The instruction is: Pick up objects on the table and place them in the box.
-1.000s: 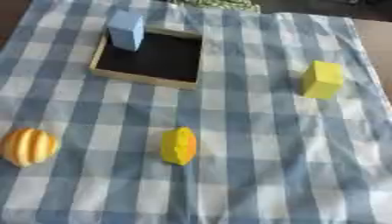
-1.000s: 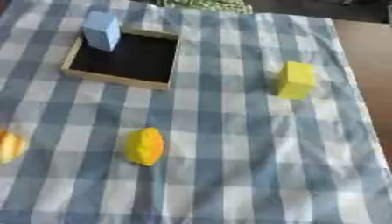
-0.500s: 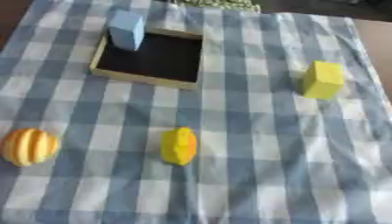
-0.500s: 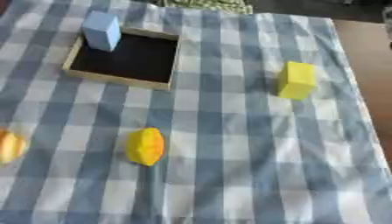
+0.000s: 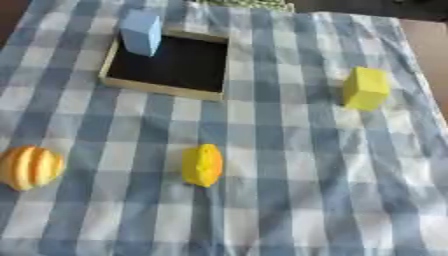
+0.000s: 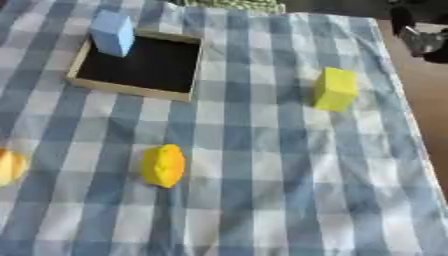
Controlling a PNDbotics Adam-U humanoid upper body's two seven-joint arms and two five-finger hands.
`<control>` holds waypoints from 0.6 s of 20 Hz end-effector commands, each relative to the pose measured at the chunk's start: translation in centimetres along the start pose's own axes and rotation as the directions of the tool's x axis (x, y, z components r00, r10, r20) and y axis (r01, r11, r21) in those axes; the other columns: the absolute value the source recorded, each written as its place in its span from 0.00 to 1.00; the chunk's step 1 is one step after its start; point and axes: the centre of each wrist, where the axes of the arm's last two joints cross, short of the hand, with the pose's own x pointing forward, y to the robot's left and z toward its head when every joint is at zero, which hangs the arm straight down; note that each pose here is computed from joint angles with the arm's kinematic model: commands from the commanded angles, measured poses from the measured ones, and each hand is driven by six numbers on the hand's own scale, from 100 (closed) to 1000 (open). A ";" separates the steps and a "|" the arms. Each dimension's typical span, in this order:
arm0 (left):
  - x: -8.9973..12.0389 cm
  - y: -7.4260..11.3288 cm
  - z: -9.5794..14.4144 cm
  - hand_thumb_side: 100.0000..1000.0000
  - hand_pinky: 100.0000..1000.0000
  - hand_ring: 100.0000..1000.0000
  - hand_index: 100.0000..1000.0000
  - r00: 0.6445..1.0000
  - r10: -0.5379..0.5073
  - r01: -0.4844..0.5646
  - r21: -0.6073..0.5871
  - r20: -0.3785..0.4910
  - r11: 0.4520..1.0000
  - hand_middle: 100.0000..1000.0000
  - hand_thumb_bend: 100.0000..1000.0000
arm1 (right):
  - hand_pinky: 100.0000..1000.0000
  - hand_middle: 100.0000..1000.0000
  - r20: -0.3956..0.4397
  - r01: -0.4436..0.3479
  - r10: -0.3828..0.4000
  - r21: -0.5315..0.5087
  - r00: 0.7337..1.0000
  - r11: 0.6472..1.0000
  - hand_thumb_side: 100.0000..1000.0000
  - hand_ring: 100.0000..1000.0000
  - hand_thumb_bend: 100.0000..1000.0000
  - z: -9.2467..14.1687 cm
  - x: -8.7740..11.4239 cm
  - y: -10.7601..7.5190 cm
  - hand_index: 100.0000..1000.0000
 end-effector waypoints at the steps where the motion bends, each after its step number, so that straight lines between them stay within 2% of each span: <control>1: 0.8 0.7 -0.6 0.51 0.92 0.71 0.85 0.999 -0.031 0.032 -0.023 0.026 0.999 0.65 0.00 | 0.89 0.77 0.011 -0.107 0.106 0.122 0.994 0.987 0.15 0.97 0.00 -0.3 -0.8 -1.8 0.89; 12: 0.8 0.5 -0.7 0.51 0.92 0.71 0.85 0.999 -0.026 0.027 -0.039 0.027 0.999 0.65 0.00 | 0.91 0.86 0.038 -0.187 0.187 0.382 0.982 0.905 0.23 0.99 0.00 -0.5 -2.3 -1.7 0.92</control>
